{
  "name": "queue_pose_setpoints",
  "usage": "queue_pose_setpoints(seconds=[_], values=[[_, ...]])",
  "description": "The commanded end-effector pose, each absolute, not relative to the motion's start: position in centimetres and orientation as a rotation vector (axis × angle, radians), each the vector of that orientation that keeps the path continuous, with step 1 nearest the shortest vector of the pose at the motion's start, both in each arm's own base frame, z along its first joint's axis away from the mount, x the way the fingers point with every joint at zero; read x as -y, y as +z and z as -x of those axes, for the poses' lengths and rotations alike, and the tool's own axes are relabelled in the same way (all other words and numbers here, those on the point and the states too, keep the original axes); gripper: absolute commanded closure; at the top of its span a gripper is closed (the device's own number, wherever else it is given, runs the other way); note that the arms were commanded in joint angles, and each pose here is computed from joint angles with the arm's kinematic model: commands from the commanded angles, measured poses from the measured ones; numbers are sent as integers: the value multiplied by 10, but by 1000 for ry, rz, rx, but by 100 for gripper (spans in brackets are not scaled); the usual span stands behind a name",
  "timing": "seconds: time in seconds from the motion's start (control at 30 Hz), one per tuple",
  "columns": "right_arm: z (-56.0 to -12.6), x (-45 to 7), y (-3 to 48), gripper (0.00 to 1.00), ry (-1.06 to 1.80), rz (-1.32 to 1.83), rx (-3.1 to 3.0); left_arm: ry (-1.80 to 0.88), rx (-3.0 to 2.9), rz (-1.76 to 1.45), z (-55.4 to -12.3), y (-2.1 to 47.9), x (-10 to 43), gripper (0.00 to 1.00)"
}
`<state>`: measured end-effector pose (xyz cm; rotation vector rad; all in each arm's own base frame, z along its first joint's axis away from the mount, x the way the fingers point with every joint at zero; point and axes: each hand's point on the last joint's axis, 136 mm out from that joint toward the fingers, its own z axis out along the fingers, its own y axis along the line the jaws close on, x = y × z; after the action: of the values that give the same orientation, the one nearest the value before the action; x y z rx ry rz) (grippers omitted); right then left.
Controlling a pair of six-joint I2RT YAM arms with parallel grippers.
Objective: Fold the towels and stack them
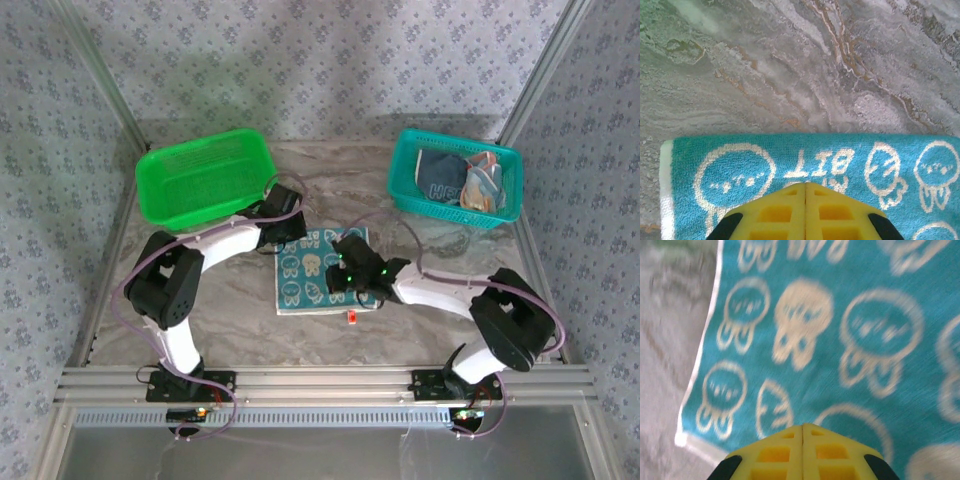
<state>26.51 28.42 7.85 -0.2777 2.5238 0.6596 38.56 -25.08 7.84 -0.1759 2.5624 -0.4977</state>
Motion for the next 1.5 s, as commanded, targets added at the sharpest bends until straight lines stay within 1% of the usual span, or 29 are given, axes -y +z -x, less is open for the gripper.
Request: queue_pose_setpoints(seconds=[0.0, 0.1, 0.2, 0.4, 0.53, 0.67, 0.77, 0.83, 0.93, 1.0, 1.13, 1.33, 1.47], values=[[-294, -251, 81, 92, 539, 247, -2522, -482, -2613, 123, -377, 66, 254, 94], [-313, -237, 73, 92, 531, 225, -2541, -480, -2631, 120, -372, 59, 254, 95], [-323, -229, 59, 93, 525, 220, -2573, -479, -2656, 114, -364, 51, 255, 95], [-315, -225, 33, 93, 512, 226, -2623, -470, -2709, 102, -336, 39, 257, 95], [-314, -207, 15, 92, 419, 178, -2654, -440, -2728, 91, -318, 30, 257, 96], [-315, -188, -1, 91, 339, 140, -2695, -383, -2762, 109, -310, 12, 245, 97], [-311, -189, 2, 91, 355, 154, -2691, -382, -2774, 105, -305, 7, 244, 97], [-307, -197, 14, 89, 375, 187, -2666, -378, -2774, 104, -304, 7, 242, 97], [-295, -213, 33, 87, 395, 267, -2613, -378, -2769, 83, -302, 10, 242, 97], [-285, -219, 35, 87, 404, 273, -2614, -374, -2774, 76, -300, 9, 241, 97], [-258, -225, 25, 88, 422, 261, -2641, -367, -2786, 57, -289, 7, 238, 97], [-214, -229, -9, 90, 414, 258, -2730, -345, -2796, 28, -271, 2, 229, 97], [-185, -242, -9, 90, 441, 288, -2730, -335, -2802, 18, -258, 2, 225, 97]])
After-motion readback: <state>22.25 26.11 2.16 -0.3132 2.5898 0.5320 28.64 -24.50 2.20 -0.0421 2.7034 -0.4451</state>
